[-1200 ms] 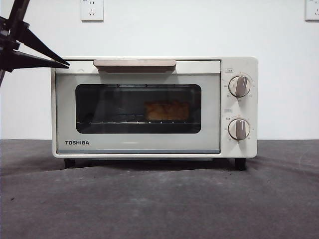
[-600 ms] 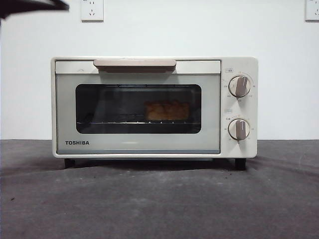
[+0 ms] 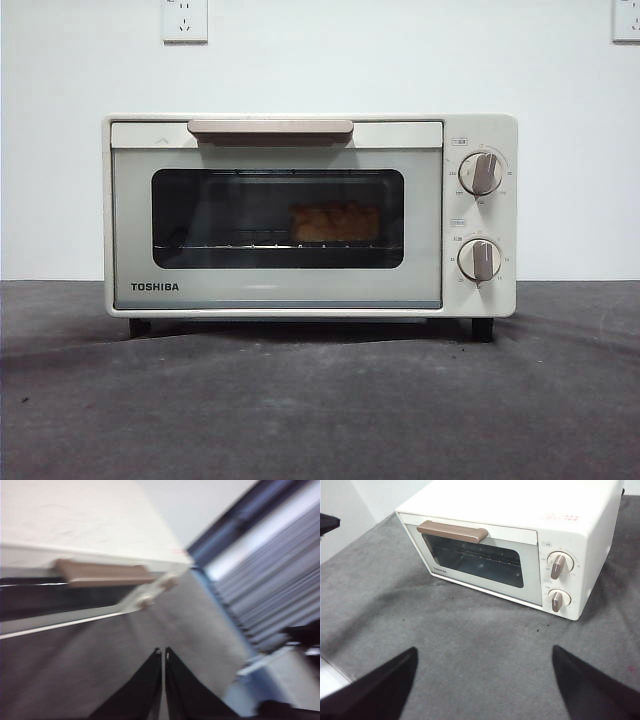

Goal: The left arm flap open the oven, the right arm pick bread and place it into oven, the left arm flap close the oven

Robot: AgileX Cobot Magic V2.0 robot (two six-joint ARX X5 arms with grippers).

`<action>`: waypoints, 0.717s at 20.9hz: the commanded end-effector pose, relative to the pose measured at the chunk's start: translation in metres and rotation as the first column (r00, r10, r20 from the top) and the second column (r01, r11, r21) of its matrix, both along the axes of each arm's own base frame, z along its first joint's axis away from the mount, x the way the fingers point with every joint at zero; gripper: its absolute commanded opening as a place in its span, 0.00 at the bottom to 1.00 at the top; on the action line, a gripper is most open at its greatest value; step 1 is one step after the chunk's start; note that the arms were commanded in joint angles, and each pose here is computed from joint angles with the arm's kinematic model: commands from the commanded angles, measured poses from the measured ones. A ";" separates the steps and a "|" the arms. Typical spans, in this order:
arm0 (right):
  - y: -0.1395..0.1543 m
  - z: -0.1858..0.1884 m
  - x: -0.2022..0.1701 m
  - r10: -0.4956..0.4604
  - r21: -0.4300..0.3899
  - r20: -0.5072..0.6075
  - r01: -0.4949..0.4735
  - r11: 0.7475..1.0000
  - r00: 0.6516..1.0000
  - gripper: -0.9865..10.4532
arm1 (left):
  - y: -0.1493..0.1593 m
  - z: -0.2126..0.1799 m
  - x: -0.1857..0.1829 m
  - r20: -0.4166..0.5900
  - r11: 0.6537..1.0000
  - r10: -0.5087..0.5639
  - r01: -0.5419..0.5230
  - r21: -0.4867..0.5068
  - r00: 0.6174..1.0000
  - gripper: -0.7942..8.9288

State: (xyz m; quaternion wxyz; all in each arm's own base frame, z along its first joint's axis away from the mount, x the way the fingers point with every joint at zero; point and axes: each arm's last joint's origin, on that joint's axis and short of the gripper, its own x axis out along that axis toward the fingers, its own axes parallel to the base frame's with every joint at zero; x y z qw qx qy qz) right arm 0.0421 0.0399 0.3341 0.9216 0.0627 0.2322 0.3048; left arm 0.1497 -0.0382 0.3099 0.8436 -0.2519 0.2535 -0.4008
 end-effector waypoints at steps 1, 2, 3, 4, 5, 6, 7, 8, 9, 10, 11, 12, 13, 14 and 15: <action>0.000 0.006 -0.001 0.039 -0.035 0.058 -0.037 0.999 0.998 0.18 | 0.004 0.003 -0.013 0.110 0.985 0.068 -0.084 0.149 0.992 0.10; 0.000 0.006 -0.001 0.043 -0.044 0.065 -0.040 0.998 0.997 0.08 | 0.005 0.002 -0.017 0.109 0.977 0.103 -0.121 0.173 0.989 0.10; -0.001 0.006 -0.001 0.035 -0.047 0.069 -0.032 0.998 0.997 0.09 | 0.006 0.002 -0.020 0.105 0.972 0.128 -0.146 0.187 0.986 0.10; -0.001 0.006 -0.001 0.017 -0.049 0.072 -0.014 0.999 0.997 0.10 | 0.007 0.001 -0.024 0.097 0.969 0.137 -0.154 0.193 0.986 0.10; -0.001 0.006 0.000 -0.004 -0.049 0.073 0.008 0.999 0.997 0.10 | 0.007 0.001 -0.027 0.091 0.969 0.137 -0.153 0.195 0.986 0.10; -0.002 0.006 0.000 -0.014 -0.051 0.075 0.018 0.999 0.997 0.10 | 0.008 0.001 -0.029 0.091 0.969 0.137 -0.153 0.195 0.986 0.10; -0.002 0.006 0.000 -0.012 -0.050 0.074 0.016 0.999 0.997 0.10 | 0.008 0.001 -0.031 0.093 0.969 0.137 -0.153 0.195 0.986 0.10; -0.002 0.006 0.000 -0.011 -0.049 0.075 0.014 0.999 0.997 0.10 | 0.008 0.002 -0.033 0.098 0.969 0.137 -0.154 0.193 0.986 0.10; -0.002 0.006 0.000 -0.012 -0.044 0.072 0.015 0.999 0.997 0.10 | 0.008 0.002 -0.034 0.103 0.969 0.137 -0.155 0.192 0.985 0.10; -0.002 0.006 0.000 -0.013 -0.044 0.071 0.016 0.999 0.997 0.10 | 0.008 0.003 -0.035 0.110 0.969 0.137 -0.156 0.190 0.984 0.10; -0.002 0.006 0.000 -0.014 -0.044 0.072 0.017 0.999 0.997 0.10 | 0.008 0.004 -0.036 0.116 0.969 0.137 -0.157 0.188 0.984 0.10; -0.002 0.006 0.000 -0.014 -0.044 0.072 0.017 0.999 0.997 0.10 | 0.009 0.004 -0.037 0.120 0.969 0.137 -0.158 0.187 0.983 0.10; -0.002 0.006 0.000 -0.015 -0.044 0.072 0.018 0.999 0.997 0.10 | 0.009 0.005 -0.038 0.125 0.970 0.137 -0.159 0.186 0.983 0.10; -0.002 0.006 0.000 -0.014 -0.044 0.072 0.017 0.999 0.997 0.10 | 0.009 0.005 -0.039 0.128 0.970 0.137 -0.160 0.185 0.982 0.10; -0.002 0.006 0.000 -0.014 -0.044 0.071 0.017 0.999 0.997 0.10 | 0.009 0.005 -0.040 0.131 0.970 0.138 -0.161 0.184 0.982 0.10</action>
